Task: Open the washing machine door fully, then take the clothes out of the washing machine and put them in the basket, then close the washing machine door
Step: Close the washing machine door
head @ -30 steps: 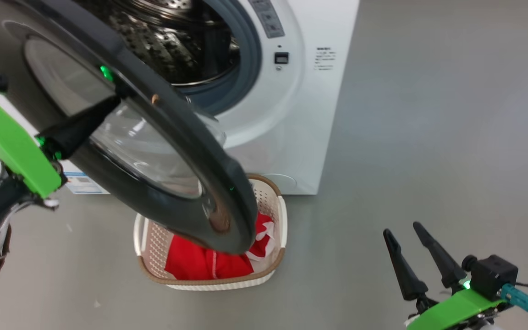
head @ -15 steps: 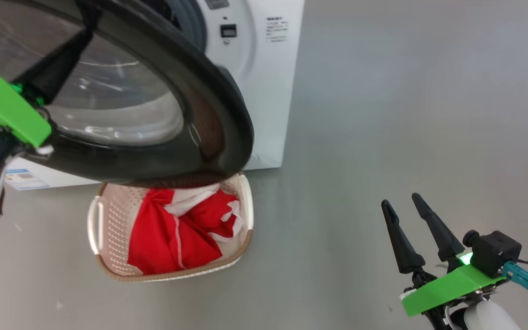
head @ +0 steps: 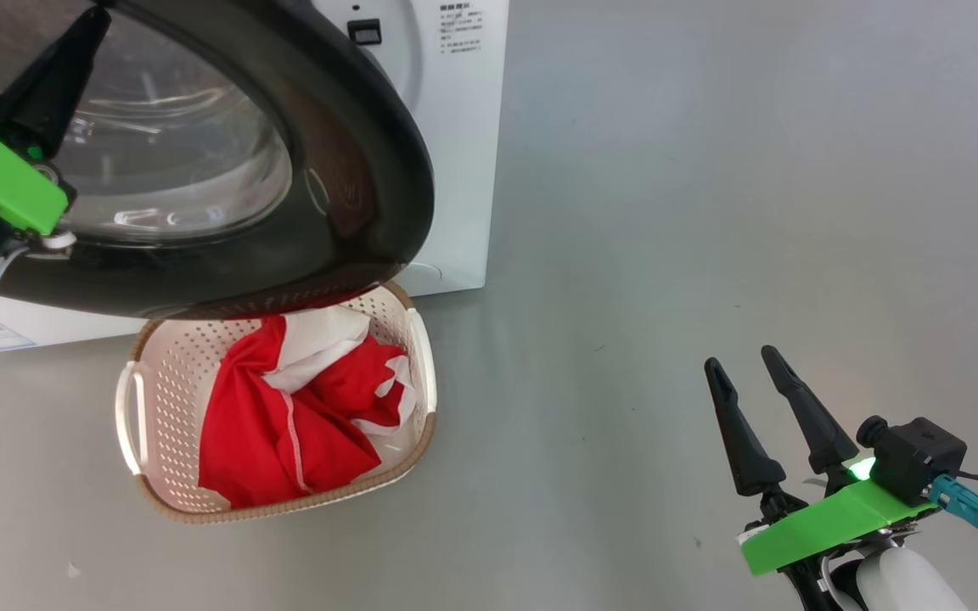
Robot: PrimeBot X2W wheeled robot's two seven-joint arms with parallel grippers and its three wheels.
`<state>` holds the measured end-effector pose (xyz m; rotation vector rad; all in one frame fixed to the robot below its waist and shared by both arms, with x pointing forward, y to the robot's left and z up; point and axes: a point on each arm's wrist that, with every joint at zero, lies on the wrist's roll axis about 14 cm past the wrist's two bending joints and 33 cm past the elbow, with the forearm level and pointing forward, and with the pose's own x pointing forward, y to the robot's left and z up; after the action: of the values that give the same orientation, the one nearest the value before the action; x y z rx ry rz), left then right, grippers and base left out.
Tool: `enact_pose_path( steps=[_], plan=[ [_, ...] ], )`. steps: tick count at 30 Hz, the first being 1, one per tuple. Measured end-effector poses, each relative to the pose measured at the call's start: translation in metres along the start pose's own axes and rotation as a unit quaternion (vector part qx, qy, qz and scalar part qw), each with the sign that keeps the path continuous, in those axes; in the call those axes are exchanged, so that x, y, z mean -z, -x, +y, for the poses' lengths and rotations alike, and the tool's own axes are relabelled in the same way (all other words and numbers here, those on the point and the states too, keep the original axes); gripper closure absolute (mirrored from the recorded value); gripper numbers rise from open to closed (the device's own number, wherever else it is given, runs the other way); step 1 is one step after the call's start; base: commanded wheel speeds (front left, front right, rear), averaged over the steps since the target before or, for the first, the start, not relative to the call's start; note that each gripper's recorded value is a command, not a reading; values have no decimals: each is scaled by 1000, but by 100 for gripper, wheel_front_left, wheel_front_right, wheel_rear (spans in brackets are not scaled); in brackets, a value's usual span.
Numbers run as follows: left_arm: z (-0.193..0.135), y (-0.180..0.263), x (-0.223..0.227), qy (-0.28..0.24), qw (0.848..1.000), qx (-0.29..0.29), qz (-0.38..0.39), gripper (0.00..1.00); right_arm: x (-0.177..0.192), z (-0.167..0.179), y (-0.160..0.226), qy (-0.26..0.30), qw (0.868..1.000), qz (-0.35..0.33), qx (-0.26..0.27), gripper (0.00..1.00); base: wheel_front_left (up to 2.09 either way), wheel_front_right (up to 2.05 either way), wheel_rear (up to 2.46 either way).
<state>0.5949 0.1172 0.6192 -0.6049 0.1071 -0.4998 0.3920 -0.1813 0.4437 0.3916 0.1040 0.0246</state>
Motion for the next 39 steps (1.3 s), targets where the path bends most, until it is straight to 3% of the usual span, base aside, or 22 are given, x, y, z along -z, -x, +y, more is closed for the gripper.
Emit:
enact_pose_path(
  steps=[11, 18, 23, 24, 26, 28, 39],
  plan=[
    [-7, 15, -9, 5, 1000, 6, -19, 100, -4, 10, -2, 0, 1000, -6, -16, 0, 0, 0, 0],
    [9, 45, 14, 8, 1000, -18, -17, 89, -9, 15, 0, 4, 1000, -12, -27, 0, 0, 0, 0],
    [23, 76, 35, 16, 999, -45, -23, 56, -7, 18, 5, 6, 999, -8, -33, 0, 0, 0, 0],
    [25, 82, 39, 18, 998, -49, -24, 47, -6, 19, 6, 7, 999, -6, -35, 0, 0, 0, 0],
    [29, 93, 45, 25, 998, -58, -30, 15, -5, 20, 7, 9, 999, -3, -38, 0, 0, 0, 0],
    [35, 105, 51, 24, 997, -70, -34, 0, -5, 22, 6, 11, 999, -3, -43, 0, 0, 0, 0],
    [75, 160, 76, 32, 986, -152, -58, 0, -10, 31, 3, 15, 998, -10, -60, 0, 0, 0, 0]
  ],
)
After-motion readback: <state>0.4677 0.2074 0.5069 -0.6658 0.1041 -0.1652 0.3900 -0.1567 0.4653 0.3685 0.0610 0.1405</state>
